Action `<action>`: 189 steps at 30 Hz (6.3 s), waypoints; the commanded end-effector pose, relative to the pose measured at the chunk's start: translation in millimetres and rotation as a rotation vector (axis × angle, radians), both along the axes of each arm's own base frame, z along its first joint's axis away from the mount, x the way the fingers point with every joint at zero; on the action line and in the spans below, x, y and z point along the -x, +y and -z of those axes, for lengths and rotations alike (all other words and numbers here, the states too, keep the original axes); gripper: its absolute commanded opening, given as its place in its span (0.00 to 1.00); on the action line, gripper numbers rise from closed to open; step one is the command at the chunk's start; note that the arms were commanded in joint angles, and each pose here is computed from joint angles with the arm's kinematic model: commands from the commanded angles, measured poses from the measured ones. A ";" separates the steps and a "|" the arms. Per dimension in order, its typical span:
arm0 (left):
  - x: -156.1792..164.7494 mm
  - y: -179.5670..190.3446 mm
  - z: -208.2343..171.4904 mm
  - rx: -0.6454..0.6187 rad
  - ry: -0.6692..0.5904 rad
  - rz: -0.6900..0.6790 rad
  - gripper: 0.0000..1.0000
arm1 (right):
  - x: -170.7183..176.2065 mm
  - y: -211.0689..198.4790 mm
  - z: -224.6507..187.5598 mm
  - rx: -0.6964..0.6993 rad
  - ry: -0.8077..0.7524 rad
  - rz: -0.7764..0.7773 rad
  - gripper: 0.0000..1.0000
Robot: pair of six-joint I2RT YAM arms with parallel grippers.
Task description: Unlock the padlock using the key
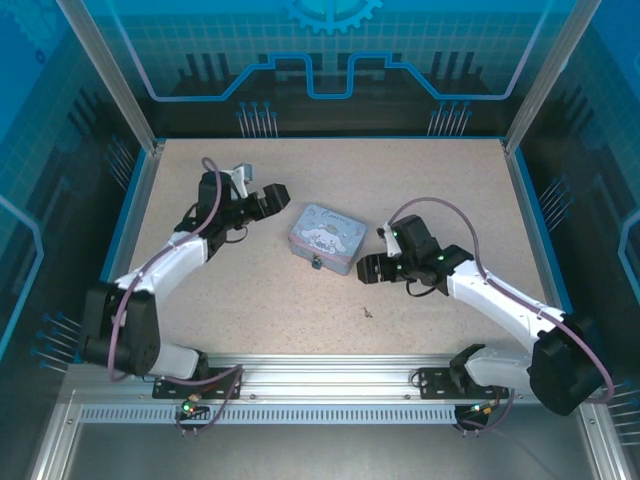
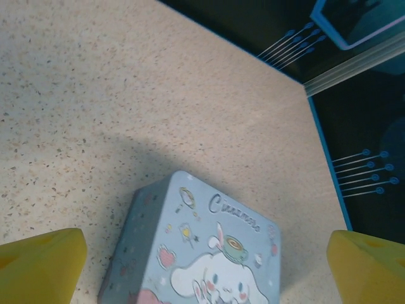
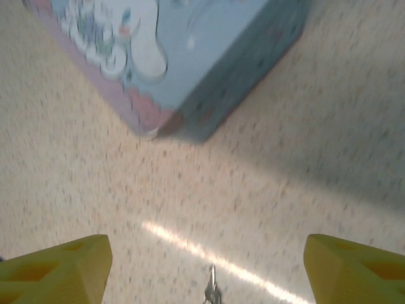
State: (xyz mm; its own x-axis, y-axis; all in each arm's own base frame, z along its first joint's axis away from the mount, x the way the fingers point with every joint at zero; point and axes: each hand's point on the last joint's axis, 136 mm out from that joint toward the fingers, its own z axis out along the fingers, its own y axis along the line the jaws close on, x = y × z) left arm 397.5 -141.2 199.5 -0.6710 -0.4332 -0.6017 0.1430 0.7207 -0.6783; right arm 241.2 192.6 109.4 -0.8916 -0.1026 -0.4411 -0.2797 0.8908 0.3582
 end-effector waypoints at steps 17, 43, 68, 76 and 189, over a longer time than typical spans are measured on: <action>75.0 28.7 -4.3 -0.017 -0.091 -0.051 0.99 | 63.6 16.1 72.1 0.335 0.340 -0.113 0.52; 74.7 35.1 -1.5 -0.054 -0.087 -0.062 0.99 | 71.4 17.0 101.4 0.425 0.432 -0.135 0.27; 88.8 8.7 -38.2 0.039 -0.192 0.098 0.98 | 38.6 45.3 25.8 0.114 0.070 -0.167 0.00; 127.2 -40.4 -102.7 0.196 -0.395 0.385 0.82 | 21.6 68.5 -100.5 -0.360 -0.380 -0.255 0.01; 178.9 -153.3 -155.3 0.108 -0.611 0.744 0.00 | 65.4 94.9 -223.5 -0.848 -0.631 -0.557 0.22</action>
State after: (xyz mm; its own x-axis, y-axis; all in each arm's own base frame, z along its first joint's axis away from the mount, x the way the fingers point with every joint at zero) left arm 214.1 -294.7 346.1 -0.4153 -0.0821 -0.9060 0.8788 0.2210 -0.4229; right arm 184.7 287.8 324.4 -0.4493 0.1293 -0.8840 -0.8720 0.1518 0.4654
